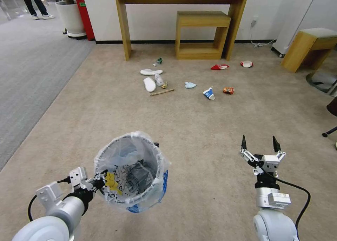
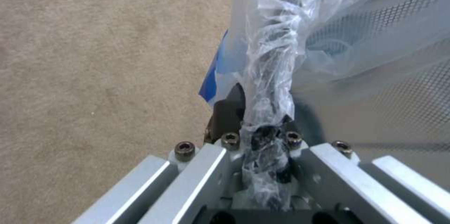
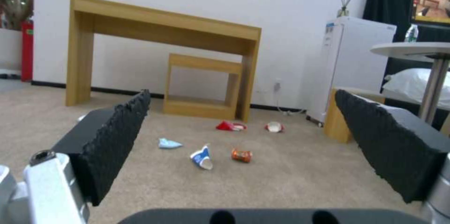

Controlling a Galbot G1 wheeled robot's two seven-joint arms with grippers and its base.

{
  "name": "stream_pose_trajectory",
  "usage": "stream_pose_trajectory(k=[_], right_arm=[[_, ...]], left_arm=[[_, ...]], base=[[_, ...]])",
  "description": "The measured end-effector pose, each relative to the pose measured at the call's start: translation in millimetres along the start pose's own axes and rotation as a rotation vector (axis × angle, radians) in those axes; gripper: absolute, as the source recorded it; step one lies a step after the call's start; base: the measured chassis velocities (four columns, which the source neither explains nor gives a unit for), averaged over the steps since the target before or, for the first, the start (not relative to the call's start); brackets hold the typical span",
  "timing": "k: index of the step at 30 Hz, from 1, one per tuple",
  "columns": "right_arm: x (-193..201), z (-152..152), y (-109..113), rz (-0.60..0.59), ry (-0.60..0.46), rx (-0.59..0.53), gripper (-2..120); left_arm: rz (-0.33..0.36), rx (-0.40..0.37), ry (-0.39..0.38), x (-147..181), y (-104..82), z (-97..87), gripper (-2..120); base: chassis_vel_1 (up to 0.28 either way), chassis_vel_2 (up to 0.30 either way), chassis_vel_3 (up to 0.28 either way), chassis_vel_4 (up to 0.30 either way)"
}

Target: Pick up the trash bin and place the garbage on the floor into it.

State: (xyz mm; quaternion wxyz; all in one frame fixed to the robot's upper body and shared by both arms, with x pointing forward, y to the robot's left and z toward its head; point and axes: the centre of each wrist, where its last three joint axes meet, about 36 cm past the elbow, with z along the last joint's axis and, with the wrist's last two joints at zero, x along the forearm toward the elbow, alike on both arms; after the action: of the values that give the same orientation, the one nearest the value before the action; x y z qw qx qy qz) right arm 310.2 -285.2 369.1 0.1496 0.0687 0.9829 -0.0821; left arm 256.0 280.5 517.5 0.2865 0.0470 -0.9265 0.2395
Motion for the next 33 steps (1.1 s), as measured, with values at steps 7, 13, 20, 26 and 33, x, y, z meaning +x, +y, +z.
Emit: stream_pose_trajectory(k=[7,13,20,26,33], right_arm=[[0.0,1.4,0.2,-0.012,-0.006,-0.001,100],[0.4,4.3,-0.1,-0.013,-0.002,0.008,100],[0.5,6.9,-2.0,-0.012,0.001,0.017,100],[-0.5,8.3,-1.6,-0.008,0.002,0.017,100],[-1.7,8.9,0.8,-0.01,0.001,0.016,100]], left_arm=[[-0.003,0.013,-0.002,3.5,0.5,-1.7,1],[-0.005,0.008,-0.009,5.6,0.8,-4.5,1],[-0.039,-0.008,-0.017,2.1,10.0,-12.1,1],[-0.055,-0.013,-0.018,-1.0,16.9,-15.9,1],[-0.063,-0.011,-0.016,-3.6,22.3,-18.9,1]], base=[[0.0,0.0,0.0,0.0],[0.0,0.0,0.0,0.0],[0.0,0.0,0.0,0.0],[0.0,0.0,0.0,0.0],[0.032,0.074,-0.037,-0.086]])
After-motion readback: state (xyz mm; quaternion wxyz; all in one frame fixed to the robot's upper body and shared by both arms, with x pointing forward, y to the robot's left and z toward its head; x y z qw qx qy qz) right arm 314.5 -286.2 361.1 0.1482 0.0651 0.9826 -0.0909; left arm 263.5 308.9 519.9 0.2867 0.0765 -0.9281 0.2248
